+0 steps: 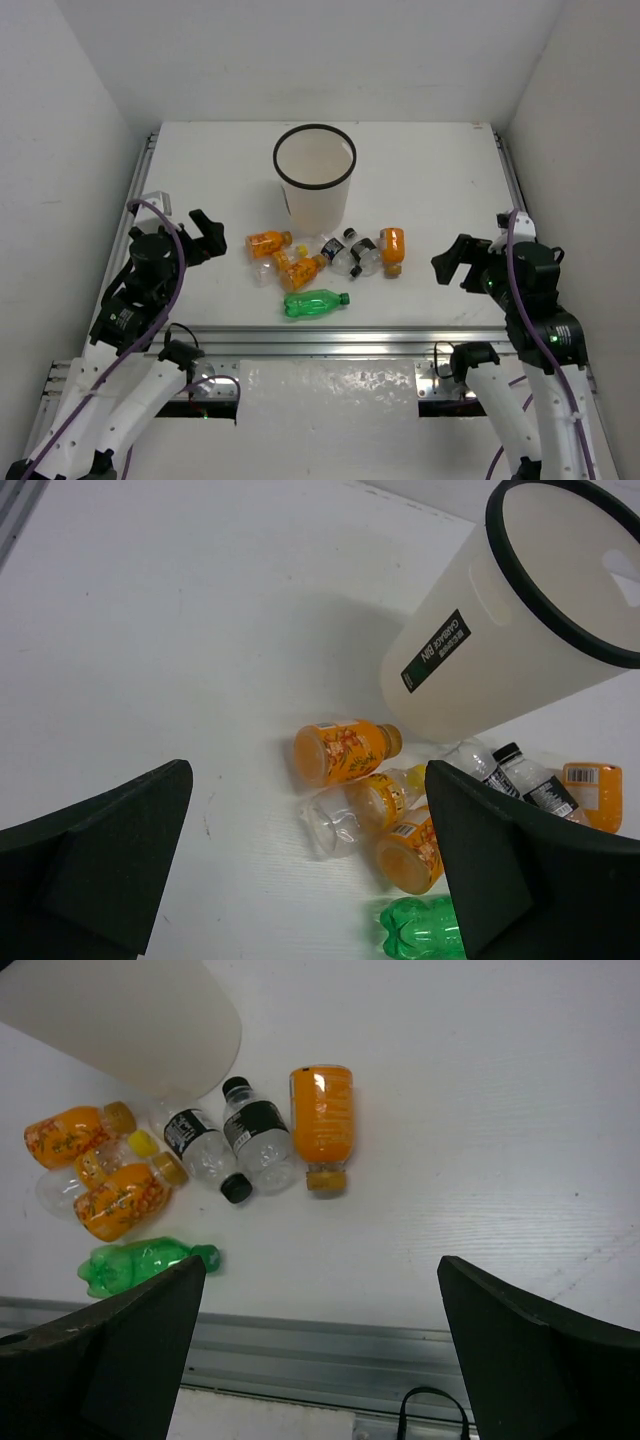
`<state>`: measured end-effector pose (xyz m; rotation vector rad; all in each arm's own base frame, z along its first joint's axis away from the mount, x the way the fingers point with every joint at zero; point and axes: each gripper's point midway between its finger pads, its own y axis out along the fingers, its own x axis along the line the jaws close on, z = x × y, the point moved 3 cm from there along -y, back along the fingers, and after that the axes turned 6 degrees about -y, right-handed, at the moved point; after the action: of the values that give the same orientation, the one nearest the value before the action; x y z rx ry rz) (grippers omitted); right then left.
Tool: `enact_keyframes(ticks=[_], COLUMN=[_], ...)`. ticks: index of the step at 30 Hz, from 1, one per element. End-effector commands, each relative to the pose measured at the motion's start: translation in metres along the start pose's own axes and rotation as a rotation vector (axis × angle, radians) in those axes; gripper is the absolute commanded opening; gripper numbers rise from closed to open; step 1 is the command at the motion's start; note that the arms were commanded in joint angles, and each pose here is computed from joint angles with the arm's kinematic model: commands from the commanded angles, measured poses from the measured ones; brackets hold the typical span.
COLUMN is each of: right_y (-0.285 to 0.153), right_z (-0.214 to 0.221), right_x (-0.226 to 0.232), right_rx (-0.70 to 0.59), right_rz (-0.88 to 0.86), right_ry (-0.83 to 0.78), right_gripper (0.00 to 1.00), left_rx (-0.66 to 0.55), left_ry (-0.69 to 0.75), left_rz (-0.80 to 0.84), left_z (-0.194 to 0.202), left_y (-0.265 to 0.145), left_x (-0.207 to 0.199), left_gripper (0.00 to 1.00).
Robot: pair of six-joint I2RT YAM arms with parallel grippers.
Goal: Put the plastic bottles in the bin
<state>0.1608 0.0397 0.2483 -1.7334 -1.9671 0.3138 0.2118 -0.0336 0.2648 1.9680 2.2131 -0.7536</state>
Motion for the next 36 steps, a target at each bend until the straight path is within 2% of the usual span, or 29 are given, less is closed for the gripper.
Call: enact_keyframes(ticks=[1,5,10,12,14,16,17,18,19,21,22,26,28,31,32,33,34,35,36], right_y=[0.008,0.012,0.051,0.087,0.115,0.154,0.166,0.190,0.202,0.227,0.233,0.245,0.250,0.253,0.253,0.250,0.246,0.241,0.234], right_z=[-0.005,-0.013,-0.011,0.004,-0.001,0.013,0.007,0.023,0.015,0.038,0.035,0.071,0.089,0.104,0.105,0.107,0.095,0.090,0.089], right_x=[0.001,0.012,0.022,0.016,0.013,0.010,0.011,0.008,0.010,0.009,0.013,0.010,0.007,-0.002,-0.006,-0.007,-0.003,-0.001,0.000], right_rx=[-0.023,-0.069,-0.012,0.087,0.105,0.214,0.219,0.284,0.276,0.387,0.398,0.470,0.504,0.525,0.519,0.517,0.464,0.438,0.423], right_rz=[0.000,-0.081,-0.159,-0.129,-0.120,-0.110,-0.124,-0.074,-0.061,-0.028,-0.029,0.008,0.018,0.045,0.071,0.073,0.058,0.048,0.044], right_ry=[0.025,0.025,0.065,0.089,0.076,0.074,0.039,0.002,-0.049,-0.074,-0.069,-0.081,-0.079,-0.094,-0.102,-0.107,-0.113,-0.112,-0.117], right_gripper=[0.99,0.99,0.99,0.99,0.99,0.94,0.94,0.94,0.94,0.92,0.88,0.86,0.82,0.67,0.57,0.51,0.44,0.40,0.38], left_rx=[-0.049,-0.063,-0.061,-0.044,-0.033,-0.026,-0.021,-0.024,-0.019,-0.018,-0.022,-0.021,-0.016,0.008,0.011,0.025,0.032,0.031,0.066], left_ry=[-0.023,-0.028,-0.025,-0.017,-0.012,-0.008,-0.006,-0.006,-0.002,0.000,0.000,0.000,0.004,0.016,0.019,0.028,0.020,0.012,0.002], left_rz=[0.025,0.028,0.032,0.035,0.034,0.035,0.041,0.047,0.053,0.058,0.064,0.058,0.068,0.075,0.084,0.102,0.128,0.129,0.199], left_z=[-0.014,-0.016,-0.016,-0.013,-0.011,-0.009,-0.008,-0.009,-0.008,-0.008,-0.008,-0.008,-0.007,-0.003,-0.004,-0.002,-0.004,-0.006,-0.003], left_y=[-0.002,-0.005,-0.004,-0.001,0.002,0.003,0.003,0.003,0.003,0.003,0.002,0.003,0.004,0.008,0.008,0.010,0.008,0.009,0.007], left_x=[-0.006,-0.005,-0.006,-0.007,-0.008,-0.008,-0.009,-0.010,-0.011,-0.011,-0.012,-0.011,-0.012,-0.015,-0.017,-0.020,-0.026,-0.027,-0.039], left_gripper=[1.00,1.00,1.00,1.00,1.00,1.00,1.00,1.00,1.00,1.00,1.00,1.00,1.00,1.00,1.00,1.00,1.00,1.00,1.00])
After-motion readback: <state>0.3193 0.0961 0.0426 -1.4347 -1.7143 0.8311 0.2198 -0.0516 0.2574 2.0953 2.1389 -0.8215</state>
